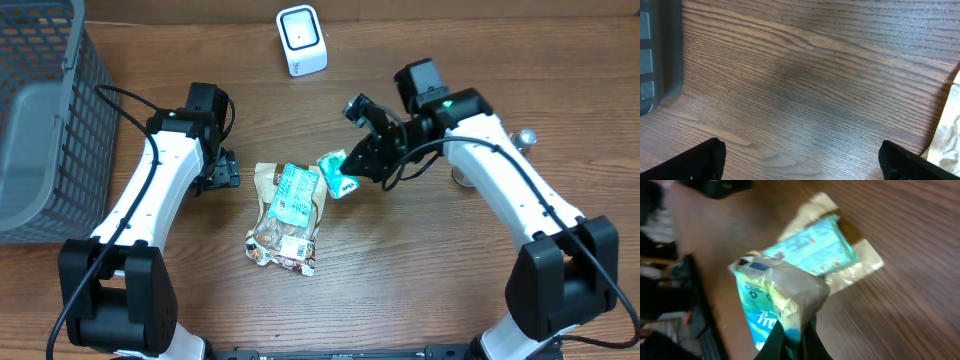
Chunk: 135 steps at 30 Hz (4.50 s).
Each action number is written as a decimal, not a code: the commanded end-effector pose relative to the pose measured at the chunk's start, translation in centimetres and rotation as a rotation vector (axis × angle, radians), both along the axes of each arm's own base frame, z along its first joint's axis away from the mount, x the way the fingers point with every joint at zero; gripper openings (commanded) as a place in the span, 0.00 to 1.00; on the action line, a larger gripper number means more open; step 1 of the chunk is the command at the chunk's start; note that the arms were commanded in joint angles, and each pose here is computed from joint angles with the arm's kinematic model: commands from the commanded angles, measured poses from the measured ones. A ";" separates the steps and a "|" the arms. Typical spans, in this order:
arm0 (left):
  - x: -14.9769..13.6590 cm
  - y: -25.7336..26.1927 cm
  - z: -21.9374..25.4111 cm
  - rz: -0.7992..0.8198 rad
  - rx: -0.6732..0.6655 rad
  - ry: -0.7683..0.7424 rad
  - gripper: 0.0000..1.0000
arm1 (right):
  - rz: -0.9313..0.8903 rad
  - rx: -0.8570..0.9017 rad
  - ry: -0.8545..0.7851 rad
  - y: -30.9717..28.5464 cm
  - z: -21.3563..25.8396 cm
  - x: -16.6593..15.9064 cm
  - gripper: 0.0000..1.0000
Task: Scan the item barcode
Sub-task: 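Hold the teal packet under the white barcode scanner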
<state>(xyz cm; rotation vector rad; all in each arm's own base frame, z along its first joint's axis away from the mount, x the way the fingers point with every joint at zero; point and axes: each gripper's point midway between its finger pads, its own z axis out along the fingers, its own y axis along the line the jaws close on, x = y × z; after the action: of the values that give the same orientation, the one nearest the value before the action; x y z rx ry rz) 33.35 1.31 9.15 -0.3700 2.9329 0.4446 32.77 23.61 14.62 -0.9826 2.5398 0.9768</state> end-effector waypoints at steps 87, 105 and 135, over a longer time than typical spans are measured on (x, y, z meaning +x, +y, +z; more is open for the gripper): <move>0.6 0.2 1.1 0.016 0.007 -0.043 1.00 | -0.319 -0.352 -1.101 4.4 4.7 31.6 0.04; 0.6 0.2 1.1 0.016 0.007 -0.043 1.00 | -0.072 -0.542 -1.143 6.6 -2.3 30.9 0.04; 0.6 0.2 1.1 0.016 0.007 -0.043 1.00 | -0.440 -0.416 -1.086 5.8 5.2 30.2 0.04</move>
<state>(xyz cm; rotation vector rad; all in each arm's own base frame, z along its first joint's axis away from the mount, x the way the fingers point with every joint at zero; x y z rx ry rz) 33.37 1.31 9.15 -0.3701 2.9322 0.4442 63.54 29.67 12.23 -0.8747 1.8893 -0.3098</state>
